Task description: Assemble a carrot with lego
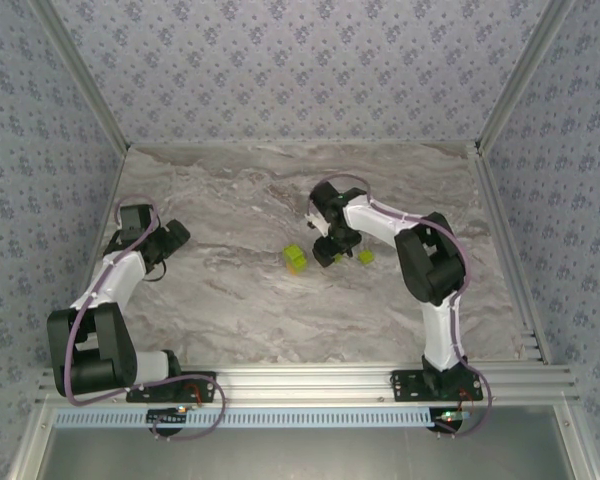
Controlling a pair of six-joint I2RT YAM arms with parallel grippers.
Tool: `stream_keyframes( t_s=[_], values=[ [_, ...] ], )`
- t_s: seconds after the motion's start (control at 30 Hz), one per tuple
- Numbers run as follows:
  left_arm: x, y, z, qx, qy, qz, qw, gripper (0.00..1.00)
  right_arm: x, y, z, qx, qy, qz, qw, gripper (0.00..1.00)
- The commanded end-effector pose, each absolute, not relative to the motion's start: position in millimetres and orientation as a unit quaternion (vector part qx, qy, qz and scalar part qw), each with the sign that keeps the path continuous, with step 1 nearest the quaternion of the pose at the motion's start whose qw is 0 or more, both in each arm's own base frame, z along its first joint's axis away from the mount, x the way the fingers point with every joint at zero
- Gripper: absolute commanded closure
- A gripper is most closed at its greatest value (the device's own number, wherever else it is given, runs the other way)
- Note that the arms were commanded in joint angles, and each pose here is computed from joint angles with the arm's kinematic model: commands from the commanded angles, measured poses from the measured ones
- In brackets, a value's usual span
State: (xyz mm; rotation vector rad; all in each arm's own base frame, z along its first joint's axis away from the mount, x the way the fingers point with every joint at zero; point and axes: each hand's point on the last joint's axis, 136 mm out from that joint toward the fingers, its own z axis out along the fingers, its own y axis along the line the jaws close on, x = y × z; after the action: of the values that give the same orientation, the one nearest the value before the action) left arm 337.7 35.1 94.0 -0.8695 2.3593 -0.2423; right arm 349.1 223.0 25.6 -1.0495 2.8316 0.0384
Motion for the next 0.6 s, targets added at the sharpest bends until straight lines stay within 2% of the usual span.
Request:
stream_keyframes(
  t_s=[0.0, 0.4, 0.57],
  values=[
    [344.1, 36.8, 102.3, -0.327, 0.886, -0.097, 0.313, 0.07, 357.3, 227.6, 24.5, -0.361, 0.93, 0.024, 0.06, 0.35],
    [344.5, 36.8, 101.2, -0.326, 0.887, -0.096, 0.312, 0.07, 358.7, 235.1, 11.1, -0.373, 0.926, 0.035, 0.054, 0.37],
    [344.4, 36.6, 100.9, -0.326, 0.888, -0.096, 0.311, 0.07, 360.1, 237.7, 8.9, -0.378, 0.924, 0.036, 0.053, 0.41]
  ],
)
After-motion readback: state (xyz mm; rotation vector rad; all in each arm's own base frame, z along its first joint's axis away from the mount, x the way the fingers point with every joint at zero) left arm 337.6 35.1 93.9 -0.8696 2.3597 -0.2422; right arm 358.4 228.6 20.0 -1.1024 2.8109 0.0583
